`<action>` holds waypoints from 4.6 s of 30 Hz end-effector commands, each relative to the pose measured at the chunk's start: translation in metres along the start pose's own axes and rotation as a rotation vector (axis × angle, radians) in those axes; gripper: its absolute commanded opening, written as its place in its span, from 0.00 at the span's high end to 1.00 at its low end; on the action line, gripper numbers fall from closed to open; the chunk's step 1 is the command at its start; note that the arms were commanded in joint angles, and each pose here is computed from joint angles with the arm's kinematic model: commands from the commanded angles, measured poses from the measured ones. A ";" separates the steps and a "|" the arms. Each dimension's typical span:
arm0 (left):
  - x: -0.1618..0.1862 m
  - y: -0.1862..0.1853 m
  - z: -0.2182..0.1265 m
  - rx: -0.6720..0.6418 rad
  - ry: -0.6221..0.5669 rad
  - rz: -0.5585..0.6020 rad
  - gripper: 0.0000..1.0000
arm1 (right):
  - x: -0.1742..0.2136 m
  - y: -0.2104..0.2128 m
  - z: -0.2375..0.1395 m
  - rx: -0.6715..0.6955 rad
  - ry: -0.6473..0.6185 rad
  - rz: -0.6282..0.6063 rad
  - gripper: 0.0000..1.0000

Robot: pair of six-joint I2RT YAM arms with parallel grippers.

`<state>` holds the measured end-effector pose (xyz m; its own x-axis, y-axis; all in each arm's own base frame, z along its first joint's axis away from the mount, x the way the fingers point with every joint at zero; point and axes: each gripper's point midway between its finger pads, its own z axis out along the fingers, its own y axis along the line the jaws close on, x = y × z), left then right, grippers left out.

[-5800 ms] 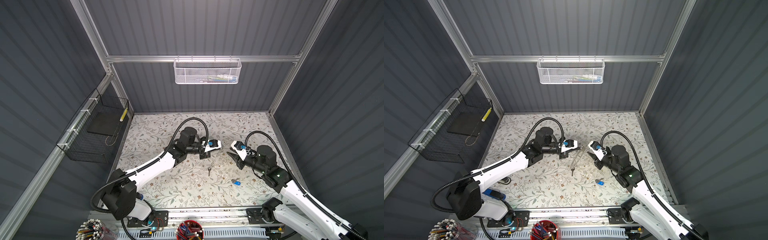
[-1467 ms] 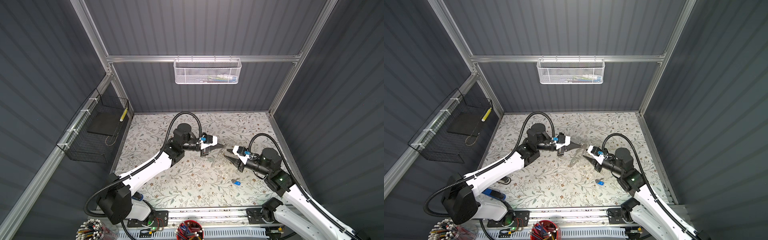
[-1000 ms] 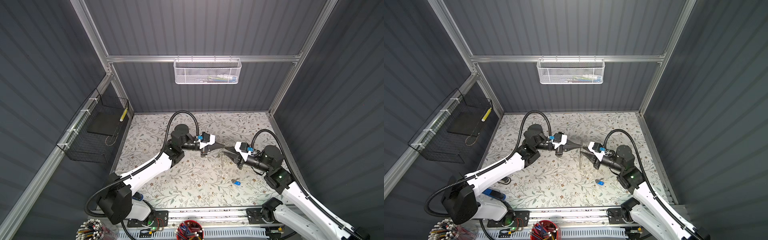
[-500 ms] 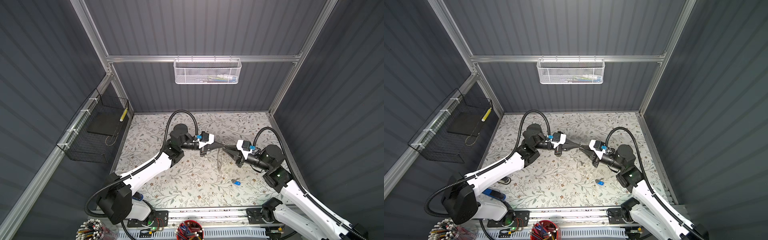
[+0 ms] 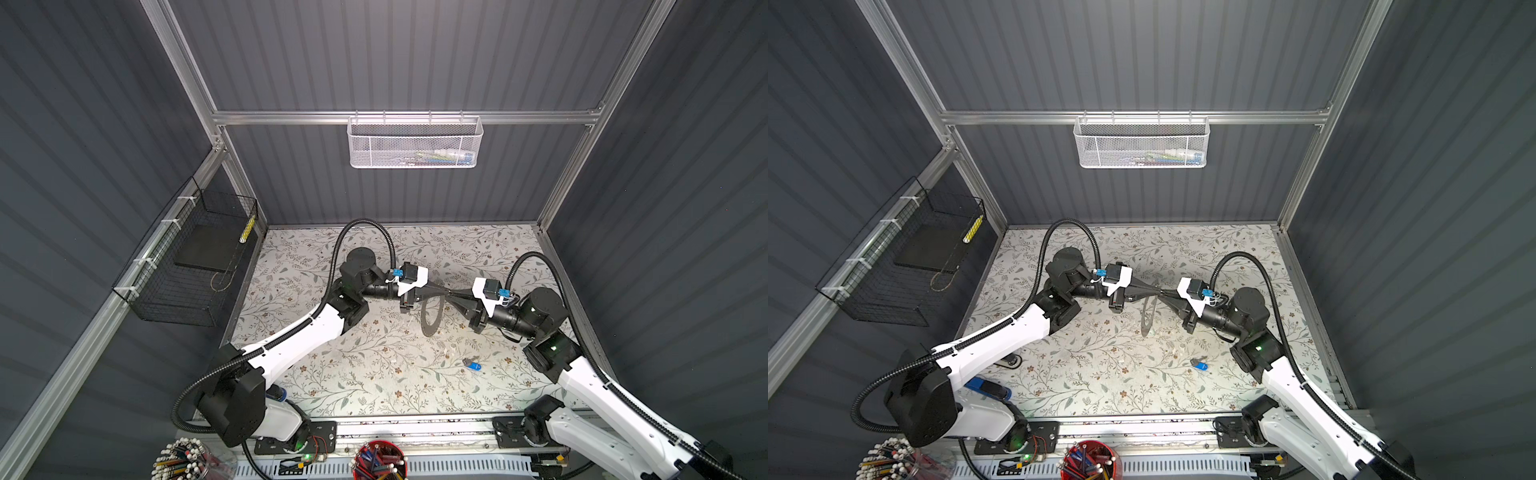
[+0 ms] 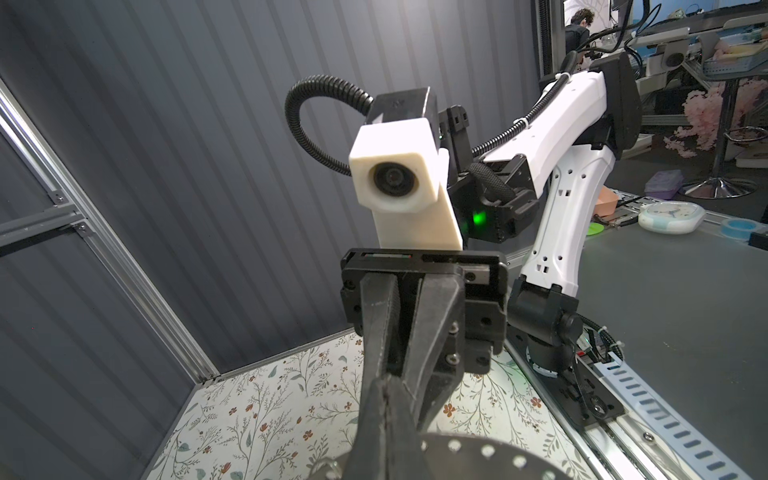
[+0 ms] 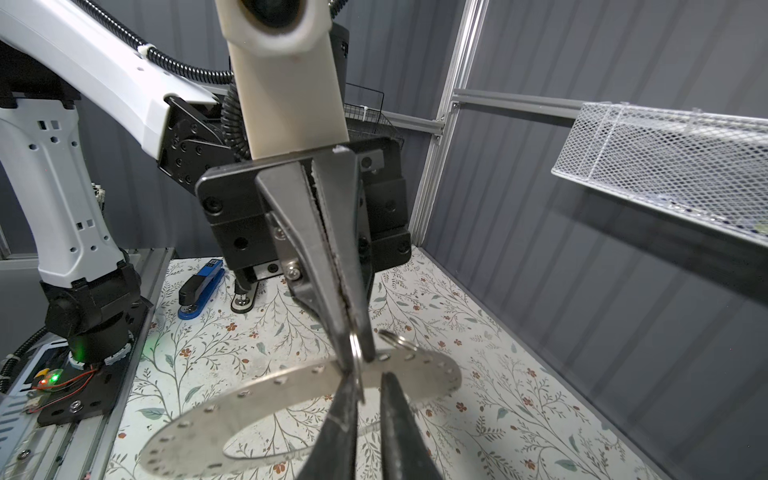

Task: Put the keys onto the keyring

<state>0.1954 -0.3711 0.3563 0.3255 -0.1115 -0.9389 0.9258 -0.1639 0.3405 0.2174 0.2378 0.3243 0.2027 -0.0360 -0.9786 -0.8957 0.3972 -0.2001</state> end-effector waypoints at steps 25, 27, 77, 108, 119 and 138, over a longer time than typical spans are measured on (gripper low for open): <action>0.009 0.000 -0.008 -0.020 0.135 0.071 0.71 | -0.002 0.002 -0.002 -0.022 0.077 -0.014 0.99; 0.017 0.001 -0.015 -0.026 0.246 0.135 0.68 | 0.008 0.003 -0.003 -0.034 0.170 -0.012 1.00; 0.071 -0.004 -0.016 -0.059 0.736 0.233 0.90 | 0.035 0.003 0.015 -0.102 0.380 -0.001 1.00; -0.010 0.015 -0.026 -0.108 0.059 -0.069 1.00 | 0.006 -0.004 -0.005 0.008 0.162 -0.024 0.71; -0.007 0.012 -0.022 -0.061 0.052 -0.093 1.00 | -0.016 -0.007 0.003 -0.001 0.059 -0.009 0.78; -0.005 0.011 -0.021 -0.035 0.066 -0.071 1.00 | -0.016 -0.003 0.014 -0.074 0.033 0.030 0.85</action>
<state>0.2119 -0.3504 0.3508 0.2316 -0.0080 -0.9728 0.9669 -0.1080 0.2311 0.2242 0.2478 0.3362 0.1552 -0.0778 -0.9848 -0.9215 0.3479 -0.1727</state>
